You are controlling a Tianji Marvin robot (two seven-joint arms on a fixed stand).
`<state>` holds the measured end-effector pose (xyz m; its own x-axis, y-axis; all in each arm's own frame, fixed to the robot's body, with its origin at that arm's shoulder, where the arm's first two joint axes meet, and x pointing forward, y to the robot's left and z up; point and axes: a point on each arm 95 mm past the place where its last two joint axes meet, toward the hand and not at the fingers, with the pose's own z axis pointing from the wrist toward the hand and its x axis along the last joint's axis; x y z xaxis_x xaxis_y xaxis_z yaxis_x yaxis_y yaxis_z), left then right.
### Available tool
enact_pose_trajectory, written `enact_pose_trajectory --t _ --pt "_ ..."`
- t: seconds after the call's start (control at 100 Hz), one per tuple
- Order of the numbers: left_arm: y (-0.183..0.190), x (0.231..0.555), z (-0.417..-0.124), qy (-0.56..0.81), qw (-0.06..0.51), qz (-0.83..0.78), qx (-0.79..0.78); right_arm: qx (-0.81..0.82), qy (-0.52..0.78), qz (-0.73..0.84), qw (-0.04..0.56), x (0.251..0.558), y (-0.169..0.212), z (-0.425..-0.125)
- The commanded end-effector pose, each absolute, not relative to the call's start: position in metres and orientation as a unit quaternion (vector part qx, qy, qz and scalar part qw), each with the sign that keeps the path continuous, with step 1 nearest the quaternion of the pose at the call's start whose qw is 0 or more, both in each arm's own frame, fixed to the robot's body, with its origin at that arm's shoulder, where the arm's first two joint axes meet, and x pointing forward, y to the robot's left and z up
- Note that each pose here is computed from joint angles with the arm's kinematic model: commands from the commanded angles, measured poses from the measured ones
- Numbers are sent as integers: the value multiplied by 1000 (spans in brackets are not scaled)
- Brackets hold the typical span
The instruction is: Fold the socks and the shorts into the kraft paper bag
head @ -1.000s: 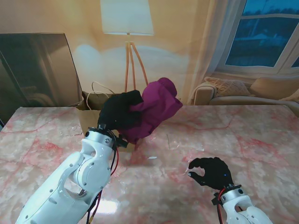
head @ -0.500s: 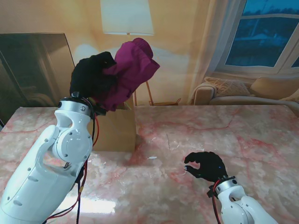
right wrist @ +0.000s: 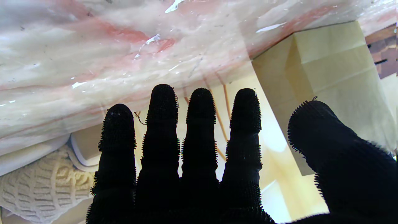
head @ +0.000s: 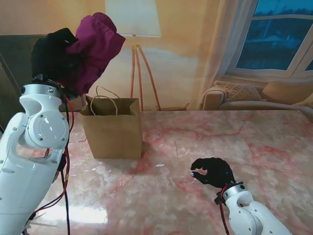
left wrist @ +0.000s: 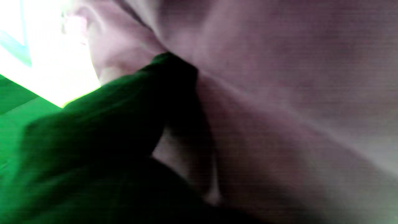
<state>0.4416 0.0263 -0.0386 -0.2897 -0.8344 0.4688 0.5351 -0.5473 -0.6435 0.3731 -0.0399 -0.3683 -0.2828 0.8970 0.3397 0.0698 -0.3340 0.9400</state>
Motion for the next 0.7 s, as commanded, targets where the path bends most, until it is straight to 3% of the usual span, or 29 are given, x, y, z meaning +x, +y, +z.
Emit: enact_pose_trajectory --t 0.0,0.42,0.69 --pt "37 446 -40 185 448 -772 -410 509 480 641 317 372 -36 -372" --pt "57 469 -90 221 420 -751 -460 510 485 640 309 374 -32 -375" --pt "58 479 -113 223 358 -758 -497 513 486 638 307 374 -31 -377"
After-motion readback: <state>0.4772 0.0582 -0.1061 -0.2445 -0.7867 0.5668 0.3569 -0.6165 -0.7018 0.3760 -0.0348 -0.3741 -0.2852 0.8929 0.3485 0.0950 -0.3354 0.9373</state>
